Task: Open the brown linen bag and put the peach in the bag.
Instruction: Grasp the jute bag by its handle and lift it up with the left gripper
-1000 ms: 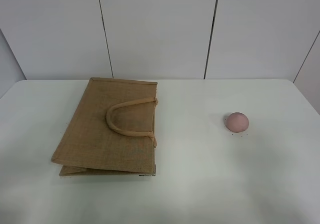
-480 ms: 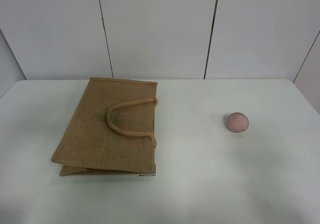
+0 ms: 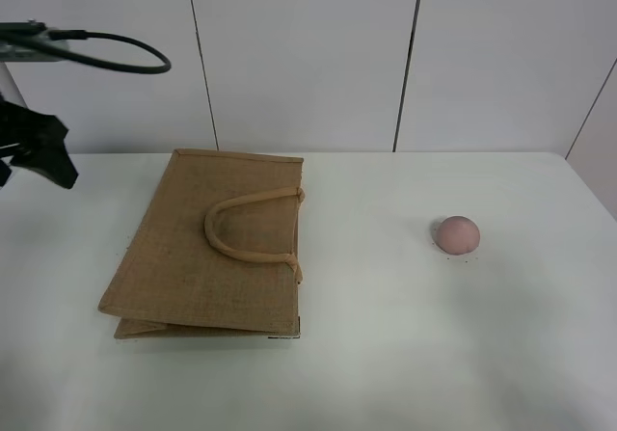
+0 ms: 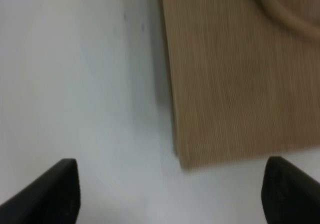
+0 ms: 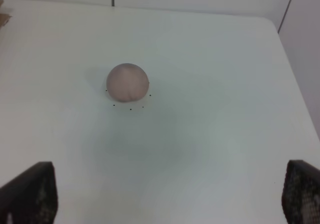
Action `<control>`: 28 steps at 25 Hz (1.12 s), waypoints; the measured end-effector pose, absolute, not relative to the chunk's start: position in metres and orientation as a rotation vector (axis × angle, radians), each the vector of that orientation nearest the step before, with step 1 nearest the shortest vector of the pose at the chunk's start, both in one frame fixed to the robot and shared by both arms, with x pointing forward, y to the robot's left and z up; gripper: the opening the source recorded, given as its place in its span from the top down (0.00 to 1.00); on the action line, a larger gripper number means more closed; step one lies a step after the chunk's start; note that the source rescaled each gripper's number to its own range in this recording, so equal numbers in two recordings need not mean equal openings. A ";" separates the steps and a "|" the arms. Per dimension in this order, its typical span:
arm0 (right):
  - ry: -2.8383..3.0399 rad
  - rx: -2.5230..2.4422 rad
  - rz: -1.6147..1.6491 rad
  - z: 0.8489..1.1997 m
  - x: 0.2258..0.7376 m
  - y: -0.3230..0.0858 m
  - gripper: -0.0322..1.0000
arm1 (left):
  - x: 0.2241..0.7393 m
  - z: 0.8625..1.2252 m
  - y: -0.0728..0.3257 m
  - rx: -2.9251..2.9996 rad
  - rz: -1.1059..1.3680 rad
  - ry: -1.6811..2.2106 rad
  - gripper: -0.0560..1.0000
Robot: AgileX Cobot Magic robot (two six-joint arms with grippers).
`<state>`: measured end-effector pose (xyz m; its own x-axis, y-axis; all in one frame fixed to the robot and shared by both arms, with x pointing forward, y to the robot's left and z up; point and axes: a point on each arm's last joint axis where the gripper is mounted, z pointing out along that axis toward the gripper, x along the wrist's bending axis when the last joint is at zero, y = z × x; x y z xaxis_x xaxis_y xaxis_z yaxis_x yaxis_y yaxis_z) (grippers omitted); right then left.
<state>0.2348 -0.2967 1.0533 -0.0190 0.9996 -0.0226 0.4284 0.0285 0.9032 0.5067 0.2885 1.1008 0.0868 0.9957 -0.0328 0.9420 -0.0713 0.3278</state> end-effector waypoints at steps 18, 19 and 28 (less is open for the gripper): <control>1.551 1.500 0.956 1.053 0.235 -0.297 0.00 | 0.639 1.018 0.186 2.177 0.092 1.991 0.03; 1.551 1.500 0.956 1.053 0.235 -0.297 0.00 | 0.641 1.013 0.178 2.184 0.086 1.985 0.03; 1.551 1.500 0.956 1.053 0.235 -0.297 0.00 | 0.658 0.957 0.150 2.269 0.027 1.994 0.03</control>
<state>0.2348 -0.2967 1.0533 -0.0190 0.9996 -0.0226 0.4284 0.0285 0.9032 0.6578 0.1498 0.9572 0.1316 0.9891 -0.0663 0.9869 -0.1244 0.1022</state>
